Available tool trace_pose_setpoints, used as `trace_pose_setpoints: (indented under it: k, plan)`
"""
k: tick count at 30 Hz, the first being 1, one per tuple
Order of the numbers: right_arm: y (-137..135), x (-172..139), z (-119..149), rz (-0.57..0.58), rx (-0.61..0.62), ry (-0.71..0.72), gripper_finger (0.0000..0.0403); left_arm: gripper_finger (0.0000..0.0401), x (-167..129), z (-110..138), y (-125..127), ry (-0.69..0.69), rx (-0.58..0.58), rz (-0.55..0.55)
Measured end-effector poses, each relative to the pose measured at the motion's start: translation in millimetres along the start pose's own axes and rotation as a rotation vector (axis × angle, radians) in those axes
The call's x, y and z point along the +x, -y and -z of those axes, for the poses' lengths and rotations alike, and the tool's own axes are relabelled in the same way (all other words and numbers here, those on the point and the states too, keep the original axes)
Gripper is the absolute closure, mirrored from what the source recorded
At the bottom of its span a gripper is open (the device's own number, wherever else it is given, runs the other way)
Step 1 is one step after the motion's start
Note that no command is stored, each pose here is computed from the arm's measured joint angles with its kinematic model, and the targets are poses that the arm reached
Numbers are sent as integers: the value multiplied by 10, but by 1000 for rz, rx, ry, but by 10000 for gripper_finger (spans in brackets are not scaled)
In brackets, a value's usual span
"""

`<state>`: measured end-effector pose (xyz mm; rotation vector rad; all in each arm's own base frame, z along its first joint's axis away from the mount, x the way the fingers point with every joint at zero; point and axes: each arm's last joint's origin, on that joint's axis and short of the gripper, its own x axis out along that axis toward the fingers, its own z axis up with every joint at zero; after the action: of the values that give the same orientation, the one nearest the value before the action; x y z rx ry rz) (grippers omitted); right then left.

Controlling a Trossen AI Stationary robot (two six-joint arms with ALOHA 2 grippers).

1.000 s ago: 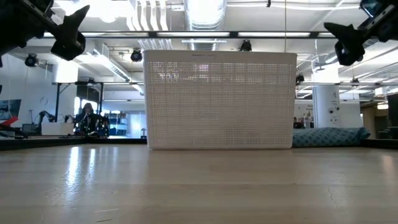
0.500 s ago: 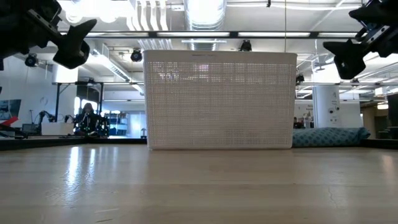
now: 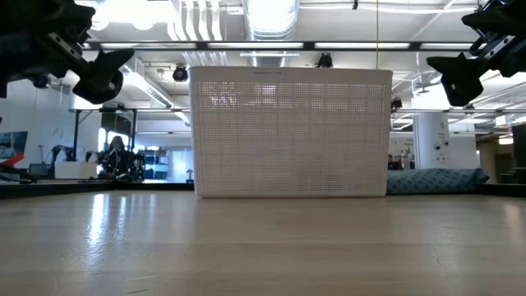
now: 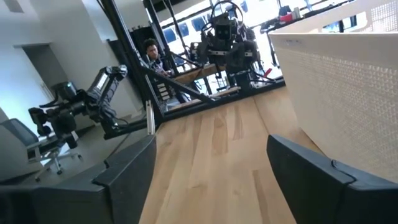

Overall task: Pick & place medical supplies in basket/bin
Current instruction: Return to Home Position

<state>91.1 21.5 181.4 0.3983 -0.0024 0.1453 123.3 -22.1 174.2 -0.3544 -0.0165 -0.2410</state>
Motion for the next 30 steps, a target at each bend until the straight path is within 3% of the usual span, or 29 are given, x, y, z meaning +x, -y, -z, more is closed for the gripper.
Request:
trace_pose_setpoints:
  k: [4,9,20,26,30]
  plan:
    - [0,-3,-4,0,-7,4,112,130,23,37,-15,-34,-3,-12]
    - [12,-1,-6,10,-130,8,109,130,46,79,-33,-72,-6,-26]
    - [68,7,3,64,-153,17,103,130,85,167,-68,-149,-12,-55]
    - [91,20,62,68,-362,-1,110,130,104,206,-84,-182,-14,-67]
    - [98,23,71,70,-401,-4,110,130,114,236,-96,-206,-16,-76]
